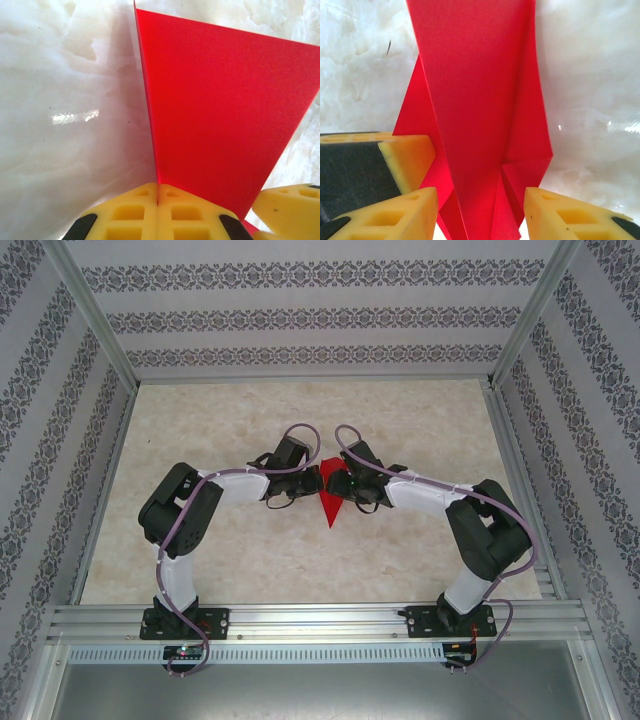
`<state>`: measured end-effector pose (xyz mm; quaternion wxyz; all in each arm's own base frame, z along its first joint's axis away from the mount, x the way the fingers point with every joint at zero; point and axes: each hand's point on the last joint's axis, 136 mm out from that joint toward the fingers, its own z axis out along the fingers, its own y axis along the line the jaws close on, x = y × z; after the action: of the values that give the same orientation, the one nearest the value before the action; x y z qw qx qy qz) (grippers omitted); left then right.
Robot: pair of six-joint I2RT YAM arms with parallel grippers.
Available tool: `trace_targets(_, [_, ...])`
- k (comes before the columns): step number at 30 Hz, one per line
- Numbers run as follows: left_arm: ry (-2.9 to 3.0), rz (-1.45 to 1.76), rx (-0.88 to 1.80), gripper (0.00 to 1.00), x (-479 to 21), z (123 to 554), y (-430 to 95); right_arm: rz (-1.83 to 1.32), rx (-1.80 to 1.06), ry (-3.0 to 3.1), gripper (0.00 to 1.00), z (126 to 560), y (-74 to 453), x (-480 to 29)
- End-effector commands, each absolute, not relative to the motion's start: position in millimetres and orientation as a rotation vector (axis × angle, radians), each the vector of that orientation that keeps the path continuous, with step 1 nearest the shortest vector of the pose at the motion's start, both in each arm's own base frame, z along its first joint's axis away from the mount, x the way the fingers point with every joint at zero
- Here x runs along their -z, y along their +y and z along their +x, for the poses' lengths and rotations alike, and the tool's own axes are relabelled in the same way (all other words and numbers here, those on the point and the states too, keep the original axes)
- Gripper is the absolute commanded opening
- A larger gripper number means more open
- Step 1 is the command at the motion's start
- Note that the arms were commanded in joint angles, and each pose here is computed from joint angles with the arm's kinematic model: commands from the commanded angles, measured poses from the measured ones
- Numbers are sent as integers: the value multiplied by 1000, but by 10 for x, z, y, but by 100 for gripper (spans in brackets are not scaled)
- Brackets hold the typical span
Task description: Fold a paper plane with a square sheet of paper (pick it up from the middle)
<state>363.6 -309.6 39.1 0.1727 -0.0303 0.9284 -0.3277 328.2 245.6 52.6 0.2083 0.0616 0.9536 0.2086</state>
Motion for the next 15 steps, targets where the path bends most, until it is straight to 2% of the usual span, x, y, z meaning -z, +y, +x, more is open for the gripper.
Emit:
trace_targets(1, [2617, -126, 931, 0, -369, 3713, -3059, 164, -662, 2663, 49, 3169, 2564, -515])
trace_targets(6, [2617, -130, 936, 0, -370, 3713, -3057, 162, -712, 2666, 47, 3118, 2617, -482])
trace_targets(15, [2620, -143, 971, 2, -354, 3696, -3059, 119, -704, 2671, 50, 3083, 2652, -431])
